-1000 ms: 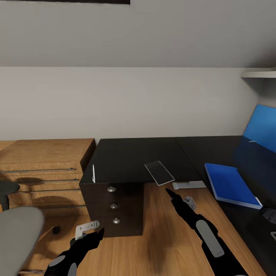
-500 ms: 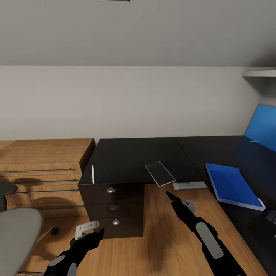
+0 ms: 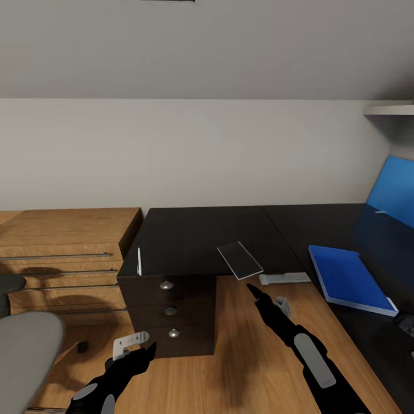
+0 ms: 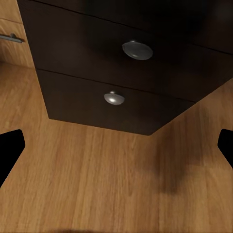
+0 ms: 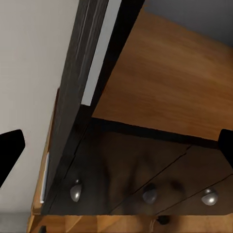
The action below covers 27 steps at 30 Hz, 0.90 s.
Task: In the bedroom, organize the workspace by keeping the computer under the desk, ensuring the monitor is on the desk, placing the keyboard on the desk next to the monitor, placing the mouse on the desk next to the keyboard, moving the folder from the swivel chair onto the desk next to the mouse, stacking the notebook on top of the folder with the pen on top of the notebook, and positioning the swivel chair next to the desk.
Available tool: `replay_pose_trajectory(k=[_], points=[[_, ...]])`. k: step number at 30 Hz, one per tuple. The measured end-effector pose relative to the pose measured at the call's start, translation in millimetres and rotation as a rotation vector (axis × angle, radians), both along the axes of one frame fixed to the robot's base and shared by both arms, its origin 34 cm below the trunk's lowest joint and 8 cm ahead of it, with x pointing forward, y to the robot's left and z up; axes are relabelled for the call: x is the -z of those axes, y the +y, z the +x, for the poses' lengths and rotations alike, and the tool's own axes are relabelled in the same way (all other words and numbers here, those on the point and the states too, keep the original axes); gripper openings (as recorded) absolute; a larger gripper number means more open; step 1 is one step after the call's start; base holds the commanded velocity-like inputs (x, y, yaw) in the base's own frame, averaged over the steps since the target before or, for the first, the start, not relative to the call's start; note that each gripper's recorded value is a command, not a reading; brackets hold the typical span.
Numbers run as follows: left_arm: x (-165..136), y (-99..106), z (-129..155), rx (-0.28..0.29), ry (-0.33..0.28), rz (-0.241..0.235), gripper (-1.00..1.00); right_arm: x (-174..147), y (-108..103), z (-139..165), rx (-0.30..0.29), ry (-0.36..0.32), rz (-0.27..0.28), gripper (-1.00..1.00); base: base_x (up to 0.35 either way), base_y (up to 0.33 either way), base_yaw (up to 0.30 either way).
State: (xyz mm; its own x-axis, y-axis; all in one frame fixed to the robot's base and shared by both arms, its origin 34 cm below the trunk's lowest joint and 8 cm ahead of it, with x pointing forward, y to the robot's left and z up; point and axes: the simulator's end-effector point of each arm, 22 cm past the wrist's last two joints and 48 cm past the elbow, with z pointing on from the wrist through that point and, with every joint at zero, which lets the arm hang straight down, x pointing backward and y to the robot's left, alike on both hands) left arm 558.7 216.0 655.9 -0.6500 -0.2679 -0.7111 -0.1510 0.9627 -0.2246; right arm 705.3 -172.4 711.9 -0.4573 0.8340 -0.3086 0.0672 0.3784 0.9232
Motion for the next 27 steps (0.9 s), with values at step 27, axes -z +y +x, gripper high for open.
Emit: replay_pose_trajectory(k=[27], points=[[-6,-1,-1,0.002,0.012,-0.003,1.0,-12,-3,1,-0.002,-0.005,-0.004,1.0,0.055,0.0,0.0]])
